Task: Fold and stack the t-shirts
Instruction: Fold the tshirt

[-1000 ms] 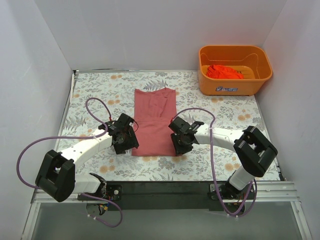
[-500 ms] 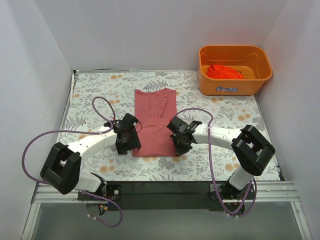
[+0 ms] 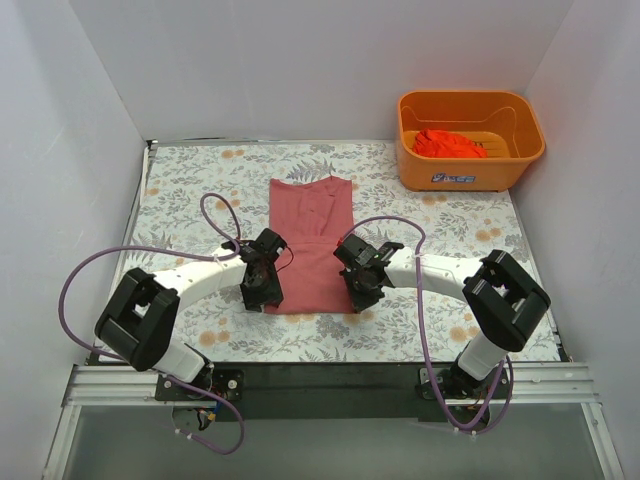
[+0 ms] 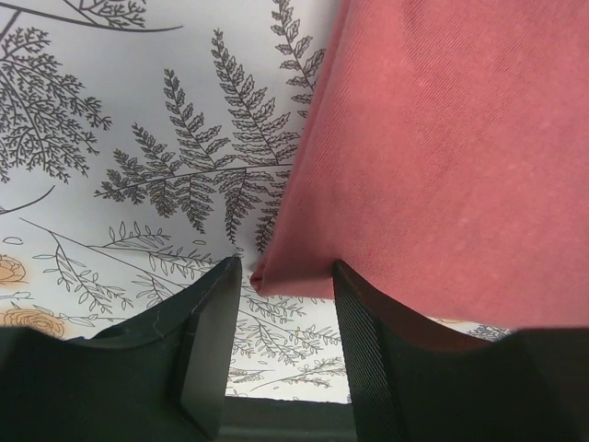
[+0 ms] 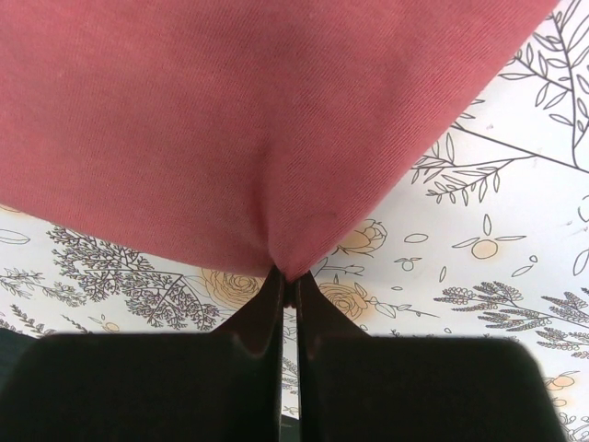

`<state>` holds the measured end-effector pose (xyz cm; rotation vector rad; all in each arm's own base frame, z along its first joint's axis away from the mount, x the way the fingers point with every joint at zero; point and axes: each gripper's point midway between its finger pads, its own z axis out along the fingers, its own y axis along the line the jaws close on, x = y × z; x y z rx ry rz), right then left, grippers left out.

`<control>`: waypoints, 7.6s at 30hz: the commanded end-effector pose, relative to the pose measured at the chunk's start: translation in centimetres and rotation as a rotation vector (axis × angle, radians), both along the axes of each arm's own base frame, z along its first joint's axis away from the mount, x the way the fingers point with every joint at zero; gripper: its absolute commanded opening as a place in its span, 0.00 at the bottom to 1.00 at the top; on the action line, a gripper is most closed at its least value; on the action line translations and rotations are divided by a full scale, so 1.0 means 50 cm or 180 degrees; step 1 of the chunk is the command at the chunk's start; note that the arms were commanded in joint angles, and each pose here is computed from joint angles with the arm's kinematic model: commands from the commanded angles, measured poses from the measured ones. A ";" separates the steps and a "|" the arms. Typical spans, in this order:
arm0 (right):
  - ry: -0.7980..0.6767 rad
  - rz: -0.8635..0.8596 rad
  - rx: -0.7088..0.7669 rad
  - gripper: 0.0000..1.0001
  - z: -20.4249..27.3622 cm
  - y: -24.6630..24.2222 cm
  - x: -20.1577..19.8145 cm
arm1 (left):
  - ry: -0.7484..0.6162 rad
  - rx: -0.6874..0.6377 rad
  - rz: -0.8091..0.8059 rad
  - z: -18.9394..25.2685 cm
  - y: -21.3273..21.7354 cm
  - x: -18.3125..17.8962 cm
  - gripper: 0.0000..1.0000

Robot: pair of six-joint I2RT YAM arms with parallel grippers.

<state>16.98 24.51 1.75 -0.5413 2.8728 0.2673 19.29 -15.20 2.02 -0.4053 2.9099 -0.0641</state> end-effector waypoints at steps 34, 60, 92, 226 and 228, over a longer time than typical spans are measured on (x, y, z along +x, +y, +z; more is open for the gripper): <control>0.0421 0.0417 -0.0404 0.01 0.026 -0.066 -0.128 | 0.0334 0.0026 -0.0004 0.038 0.018 -0.129 0.00; -0.0216 0.0567 0.0397 0.01 0.365 -0.054 -0.049 | -0.0566 -0.0987 0.0069 0.308 -0.067 -0.066 0.00; 0.0055 0.0298 0.0662 0.01 0.123 0.021 0.369 | -0.0637 -0.0723 0.0464 0.071 0.015 0.304 0.00; -0.0683 -0.0248 0.1883 0.64 0.130 -0.029 0.145 | -0.1061 -0.1028 0.0166 0.111 0.007 0.101 0.73; -0.0622 -0.0228 0.1829 0.64 0.113 -0.028 0.145 | -0.1033 -0.1038 0.0163 0.107 0.003 0.097 0.73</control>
